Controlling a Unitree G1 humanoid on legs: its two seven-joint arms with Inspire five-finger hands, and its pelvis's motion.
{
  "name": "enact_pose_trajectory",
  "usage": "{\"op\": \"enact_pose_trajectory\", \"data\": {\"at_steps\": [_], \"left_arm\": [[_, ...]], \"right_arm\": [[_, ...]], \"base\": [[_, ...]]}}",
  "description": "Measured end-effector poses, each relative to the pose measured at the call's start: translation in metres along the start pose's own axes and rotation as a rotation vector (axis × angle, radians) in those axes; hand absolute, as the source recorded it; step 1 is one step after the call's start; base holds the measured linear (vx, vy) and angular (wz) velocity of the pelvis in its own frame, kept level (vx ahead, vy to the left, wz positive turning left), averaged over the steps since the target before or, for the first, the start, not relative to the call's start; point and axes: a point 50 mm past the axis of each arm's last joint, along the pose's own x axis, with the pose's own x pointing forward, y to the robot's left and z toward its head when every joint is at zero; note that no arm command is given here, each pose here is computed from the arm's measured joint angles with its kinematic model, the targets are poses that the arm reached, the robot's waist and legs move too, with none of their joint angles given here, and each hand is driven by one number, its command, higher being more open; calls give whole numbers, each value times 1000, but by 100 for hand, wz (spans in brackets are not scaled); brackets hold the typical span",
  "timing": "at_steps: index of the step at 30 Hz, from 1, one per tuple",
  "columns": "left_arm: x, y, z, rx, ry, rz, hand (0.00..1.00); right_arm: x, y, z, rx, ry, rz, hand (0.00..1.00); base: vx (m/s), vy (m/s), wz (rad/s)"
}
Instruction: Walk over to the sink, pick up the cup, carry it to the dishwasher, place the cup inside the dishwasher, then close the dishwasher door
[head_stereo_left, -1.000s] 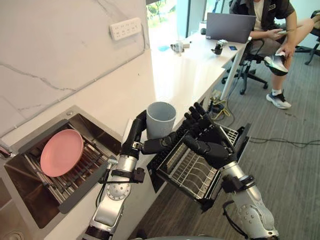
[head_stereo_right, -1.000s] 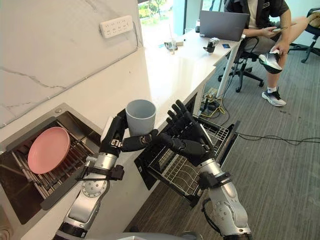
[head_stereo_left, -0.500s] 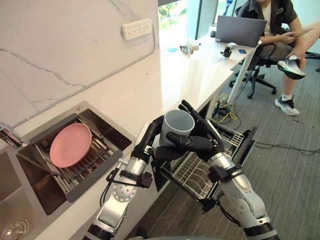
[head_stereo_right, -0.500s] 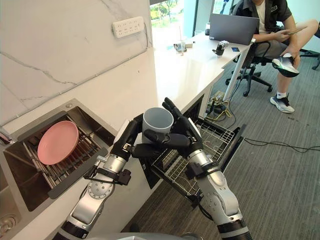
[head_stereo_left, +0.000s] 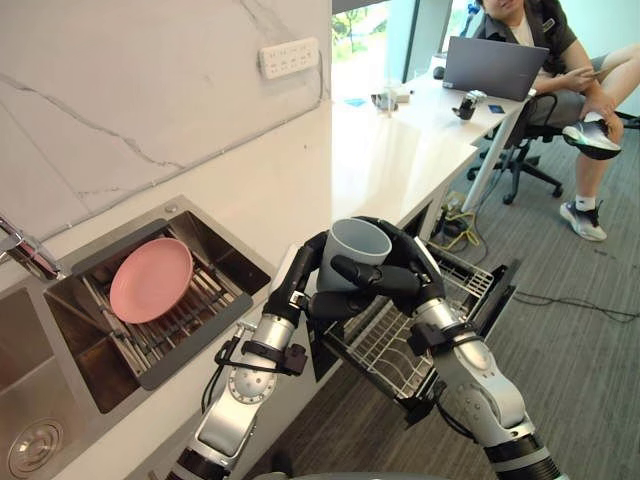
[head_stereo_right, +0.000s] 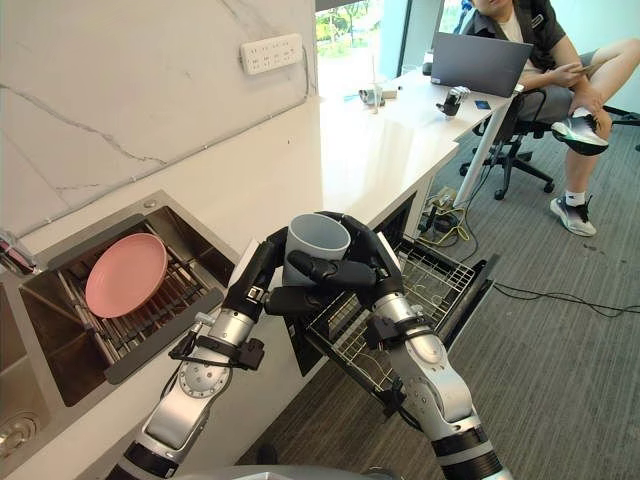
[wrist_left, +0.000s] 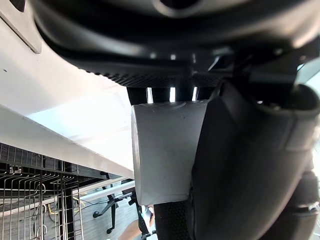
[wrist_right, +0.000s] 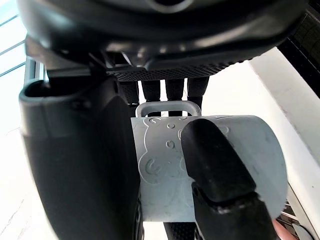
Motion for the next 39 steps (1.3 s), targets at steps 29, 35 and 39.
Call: {"op": "enact_pose_trajectory", "data": {"at_steps": [29, 35, 39], "left_arm": [[-29, 0, -12, -375, 85, 29, 100], [-46, -16, -22, -702, 156, -95, 100], [-57, -24, -28, -824, 200, -117, 100]], "right_arm": [[-117, -131, 75, -123, -563, -1203, 0], [-123, -133, 69, -132, -542, -1229, 0], [-125, -138, 59, -119, -497, -1251, 0]], "base": [[-2, -1, 0], [-4, -9, 6], [-6, -6, 4]]}}
